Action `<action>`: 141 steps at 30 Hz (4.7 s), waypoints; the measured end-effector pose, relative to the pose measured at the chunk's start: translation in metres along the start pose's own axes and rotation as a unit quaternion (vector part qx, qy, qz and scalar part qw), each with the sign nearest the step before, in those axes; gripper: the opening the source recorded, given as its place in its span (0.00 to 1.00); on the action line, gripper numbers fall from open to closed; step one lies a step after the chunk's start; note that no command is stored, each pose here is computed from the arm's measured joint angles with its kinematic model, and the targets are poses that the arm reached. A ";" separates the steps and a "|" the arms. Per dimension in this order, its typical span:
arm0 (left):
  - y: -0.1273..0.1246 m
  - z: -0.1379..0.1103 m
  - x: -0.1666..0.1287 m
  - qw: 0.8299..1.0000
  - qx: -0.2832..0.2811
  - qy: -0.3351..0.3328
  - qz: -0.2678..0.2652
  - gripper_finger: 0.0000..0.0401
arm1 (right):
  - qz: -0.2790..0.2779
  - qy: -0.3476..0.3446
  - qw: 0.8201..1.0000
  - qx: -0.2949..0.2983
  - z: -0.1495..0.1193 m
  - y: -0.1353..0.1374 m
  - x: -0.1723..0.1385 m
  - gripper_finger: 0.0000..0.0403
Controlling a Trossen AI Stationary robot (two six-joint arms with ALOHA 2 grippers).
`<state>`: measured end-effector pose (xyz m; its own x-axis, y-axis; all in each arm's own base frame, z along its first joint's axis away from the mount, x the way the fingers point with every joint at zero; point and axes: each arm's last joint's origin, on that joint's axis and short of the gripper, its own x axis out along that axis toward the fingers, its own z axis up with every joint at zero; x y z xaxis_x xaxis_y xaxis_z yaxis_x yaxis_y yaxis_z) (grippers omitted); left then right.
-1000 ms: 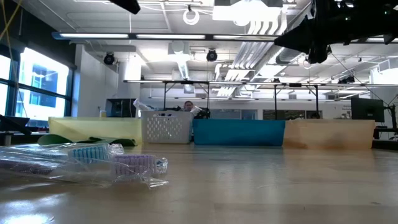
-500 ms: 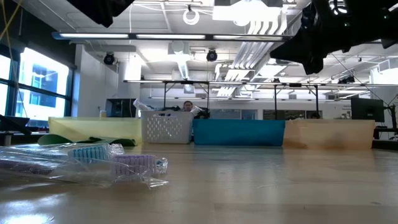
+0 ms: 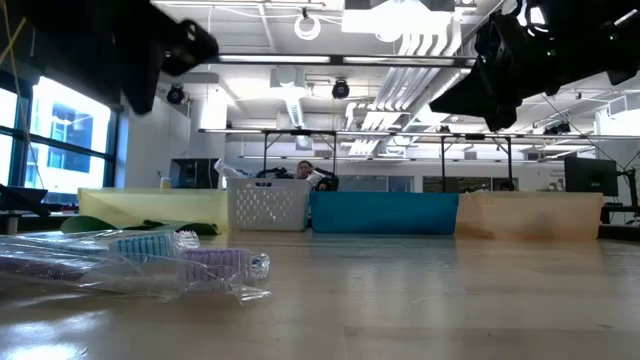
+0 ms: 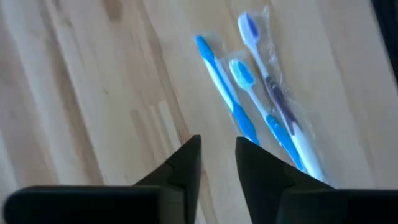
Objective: Pick & Place Toothbrushes
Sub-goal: Put the blue toothbrush into the blue bin
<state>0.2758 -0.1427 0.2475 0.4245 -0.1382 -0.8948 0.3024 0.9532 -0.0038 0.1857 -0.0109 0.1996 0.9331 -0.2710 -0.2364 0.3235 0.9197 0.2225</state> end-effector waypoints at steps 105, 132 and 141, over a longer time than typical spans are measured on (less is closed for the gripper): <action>0.163 0.025 -0.062 0.952 -0.055 -0.270 0.132 0.04 | 0.136 -0.137 0.979 -0.072 0.028 0.014 -0.006 0.01; 0.174 0.034 -0.072 0.928 -0.027 -0.338 0.156 0.04 | 0.149 -0.179 0.967 -0.102 0.052 0.042 0.044 0.43; 0.174 0.034 -0.072 0.928 -0.026 -0.338 0.157 0.04 | 0.142 -0.168 0.970 -0.102 0.058 0.050 0.069 0.43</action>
<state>0.3268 0.0244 0.3266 0.9282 0.0276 -0.3710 0.0397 0.9842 0.1726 0.2751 0.0001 0.2492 0.9895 -0.0443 0.1372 0.0399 0.9986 0.0343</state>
